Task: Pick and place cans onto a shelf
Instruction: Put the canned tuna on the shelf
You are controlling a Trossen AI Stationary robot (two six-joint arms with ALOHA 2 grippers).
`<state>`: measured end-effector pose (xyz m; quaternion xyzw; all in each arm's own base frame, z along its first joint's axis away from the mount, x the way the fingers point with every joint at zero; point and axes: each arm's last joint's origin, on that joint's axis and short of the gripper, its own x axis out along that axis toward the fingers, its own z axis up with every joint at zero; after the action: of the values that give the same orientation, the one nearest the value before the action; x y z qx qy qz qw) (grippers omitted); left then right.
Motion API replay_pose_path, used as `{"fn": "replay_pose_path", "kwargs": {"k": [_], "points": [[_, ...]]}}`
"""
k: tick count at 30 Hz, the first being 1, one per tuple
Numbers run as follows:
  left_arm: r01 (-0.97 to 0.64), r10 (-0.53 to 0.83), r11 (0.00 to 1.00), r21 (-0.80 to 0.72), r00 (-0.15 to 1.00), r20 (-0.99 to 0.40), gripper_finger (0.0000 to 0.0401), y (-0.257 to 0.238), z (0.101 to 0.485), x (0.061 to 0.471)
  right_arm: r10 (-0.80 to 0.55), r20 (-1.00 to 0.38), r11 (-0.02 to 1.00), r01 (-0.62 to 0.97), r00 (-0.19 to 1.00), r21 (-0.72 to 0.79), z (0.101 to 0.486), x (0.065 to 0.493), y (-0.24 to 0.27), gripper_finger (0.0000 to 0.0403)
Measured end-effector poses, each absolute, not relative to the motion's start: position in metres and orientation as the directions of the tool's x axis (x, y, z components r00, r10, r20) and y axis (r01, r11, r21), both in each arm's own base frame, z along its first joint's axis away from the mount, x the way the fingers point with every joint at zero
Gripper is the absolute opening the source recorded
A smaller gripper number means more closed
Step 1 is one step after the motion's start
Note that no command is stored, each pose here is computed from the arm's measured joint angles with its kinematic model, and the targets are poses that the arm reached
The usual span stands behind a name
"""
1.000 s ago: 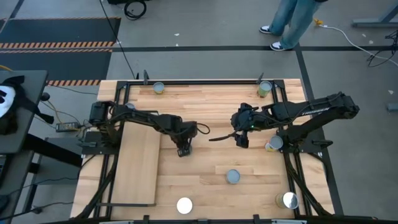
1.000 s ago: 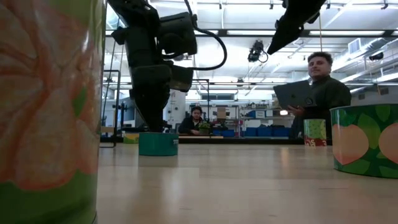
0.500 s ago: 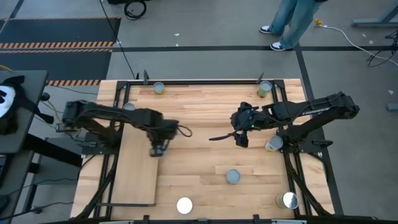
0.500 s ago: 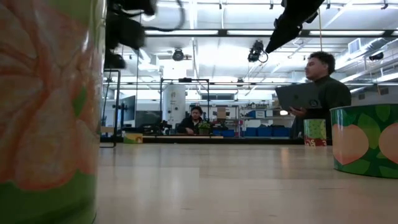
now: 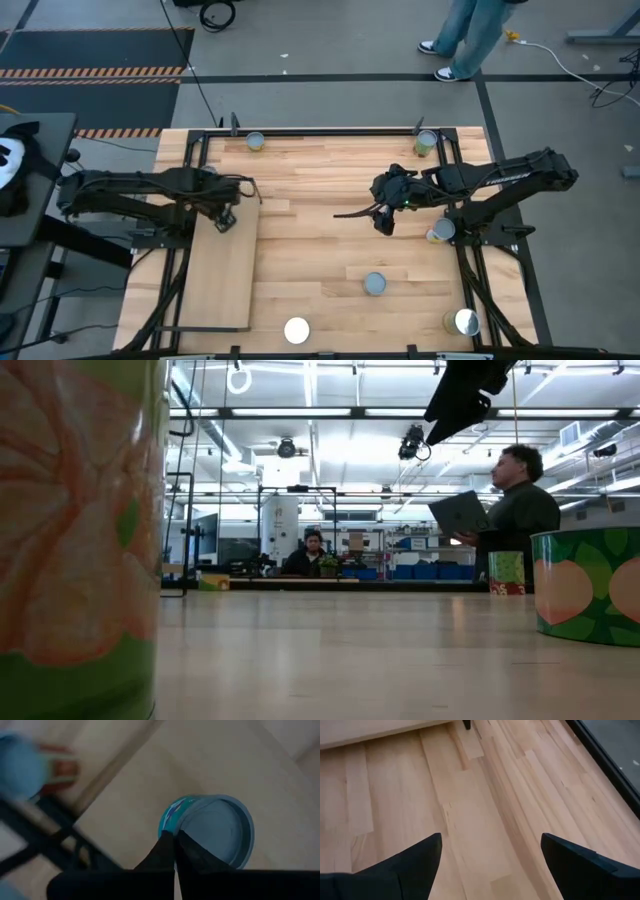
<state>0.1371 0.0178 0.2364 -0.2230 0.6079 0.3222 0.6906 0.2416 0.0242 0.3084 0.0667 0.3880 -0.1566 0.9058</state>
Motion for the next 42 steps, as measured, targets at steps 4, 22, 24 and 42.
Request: {"fn": "replay_pose_path", "kwargs": {"k": [4, 22, 24, 42], "points": [[-0.836, 0.225, 0.525, 0.159, -0.044, -0.973, 0.0001, 0.018, 0.24, 0.121, -0.233, -0.716, 0.942, 0.336, 0.658, 0.003, 0.309, 0.243, 0.024, 0.0347], [-0.944, 0.251, 0.282, 0.169, -0.098, -0.963, 0.0005, 0.026, 0.232, 0.116, -0.24, -0.71, 0.946, 0.324, 0.662, -0.018, 0.309, 0.242, 0.028, 0.0347], [-0.948, 0.215, 0.281, 0.15, -0.09, -0.972, 0.0006, 0.025, 0.232, 0.116, -0.236, -0.711, 0.947, 0.321, 0.662, -0.015, 0.309, 0.242, 0.03, 0.0347], [-0.975, 0.302, 0.086, 0.205, -0.171, -0.938, 0.0007, 0.008, 0.223, 0.128, -0.224, -0.71, 0.952, 0.305, 0.667, -0.014, 0.309, 0.241, 0.037, 0.0348]]}}
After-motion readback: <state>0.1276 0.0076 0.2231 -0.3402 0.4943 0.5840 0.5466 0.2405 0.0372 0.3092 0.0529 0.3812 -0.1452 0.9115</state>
